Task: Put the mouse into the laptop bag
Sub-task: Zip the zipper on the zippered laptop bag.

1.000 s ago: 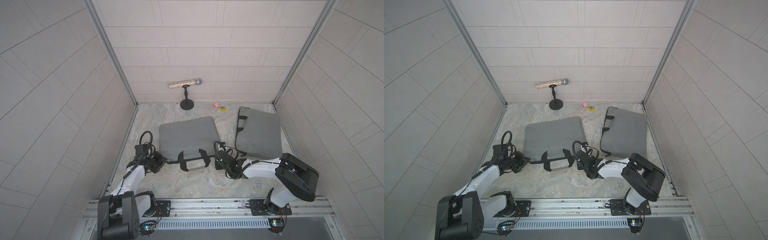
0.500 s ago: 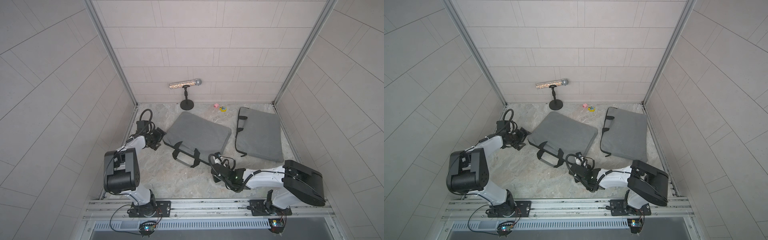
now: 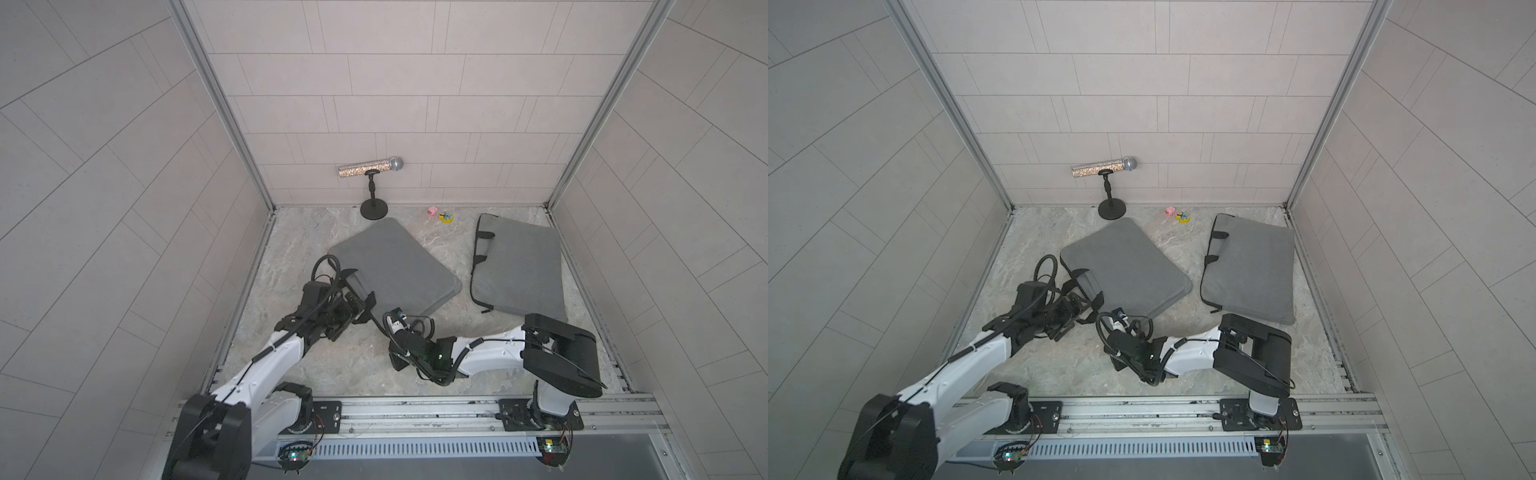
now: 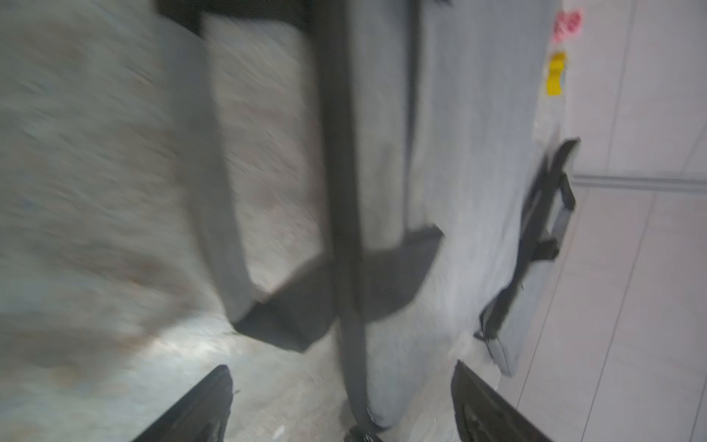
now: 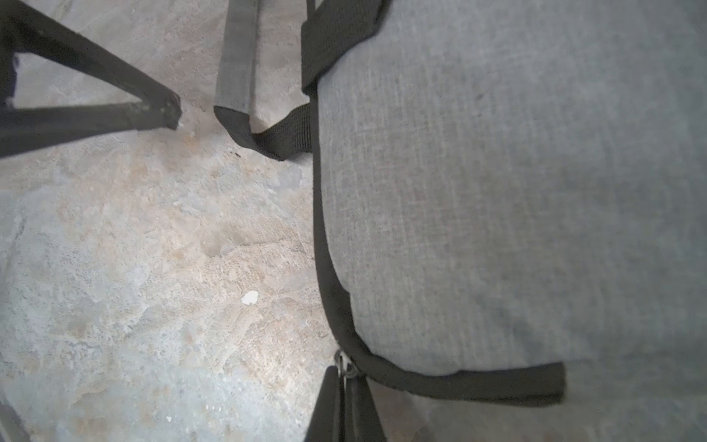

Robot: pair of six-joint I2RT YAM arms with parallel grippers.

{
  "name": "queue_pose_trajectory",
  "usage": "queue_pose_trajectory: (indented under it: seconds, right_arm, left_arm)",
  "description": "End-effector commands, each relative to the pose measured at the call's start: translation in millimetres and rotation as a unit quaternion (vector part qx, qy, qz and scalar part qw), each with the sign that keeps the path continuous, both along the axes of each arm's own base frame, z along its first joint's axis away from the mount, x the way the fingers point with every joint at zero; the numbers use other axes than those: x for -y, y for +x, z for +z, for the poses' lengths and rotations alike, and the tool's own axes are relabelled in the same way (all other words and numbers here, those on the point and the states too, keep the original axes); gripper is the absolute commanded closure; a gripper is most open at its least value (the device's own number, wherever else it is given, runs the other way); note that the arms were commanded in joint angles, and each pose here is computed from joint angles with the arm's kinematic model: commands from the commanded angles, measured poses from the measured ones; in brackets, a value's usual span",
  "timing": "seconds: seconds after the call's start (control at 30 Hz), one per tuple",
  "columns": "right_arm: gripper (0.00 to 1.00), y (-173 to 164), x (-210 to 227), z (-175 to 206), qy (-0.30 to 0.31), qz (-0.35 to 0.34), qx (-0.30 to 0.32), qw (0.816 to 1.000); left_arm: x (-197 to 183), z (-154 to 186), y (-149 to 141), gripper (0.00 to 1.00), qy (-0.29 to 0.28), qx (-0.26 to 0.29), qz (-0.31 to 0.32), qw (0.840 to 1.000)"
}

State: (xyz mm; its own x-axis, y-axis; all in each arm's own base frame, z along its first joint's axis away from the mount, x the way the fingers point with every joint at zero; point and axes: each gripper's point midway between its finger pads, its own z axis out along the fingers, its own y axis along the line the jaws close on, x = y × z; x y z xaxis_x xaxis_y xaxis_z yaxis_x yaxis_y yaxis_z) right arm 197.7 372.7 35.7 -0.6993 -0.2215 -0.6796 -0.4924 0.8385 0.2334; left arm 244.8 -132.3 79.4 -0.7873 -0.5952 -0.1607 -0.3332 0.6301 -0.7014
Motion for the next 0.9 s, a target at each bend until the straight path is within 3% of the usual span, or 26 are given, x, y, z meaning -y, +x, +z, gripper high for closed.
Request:
queue_pose_trajectory:
  seconds: [0.0, 0.13, 0.37, 0.63, 0.7, 0.87]
  right_arm:
    - [1.0, -6.9, -8.4, 18.1, 0.04, 0.021, 0.012, 0.999]
    - [1.0, -14.2, -8.0, 23.0, 0.045, 0.033, 0.021, 0.998]
    - [1.0, -25.8, -15.3, 29.6, 0.061, 0.051, 0.032, 0.996]
    - [1.0, -34.1, -20.8, 35.8, 0.068, 0.062, 0.046, 0.995]
    - [1.0, -36.3, -22.6, 36.9, 0.067, 0.067, 0.049, 0.994]
    - [1.0, -37.7, -22.7, 31.8, 0.067, 0.069, 0.048, 0.994]
  left_arm:
    - [12.0, -4.3, -11.0, 0.07, -0.02, 0.02, 0.02, 0.999]
    - [28.9, 5.0, -19.7, 0.09, -0.039, 0.042, 0.002, 0.998]
    - [38.6, -15.3, -31.2, 0.13, -0.052, 0.024, -0.007, 0.998]
    - [55.7, -30.3, -29.0, 0.31, -0.074, 0.001, -0.027, 0.997]
    - [57.5, -36.0, -28.3, 0.41, -0.071, -0.005, -0.027, 0.997]
    - [65.0, -38.7, -24.6, 0.82, -0.071, -0.011, -0.04, 0.997]
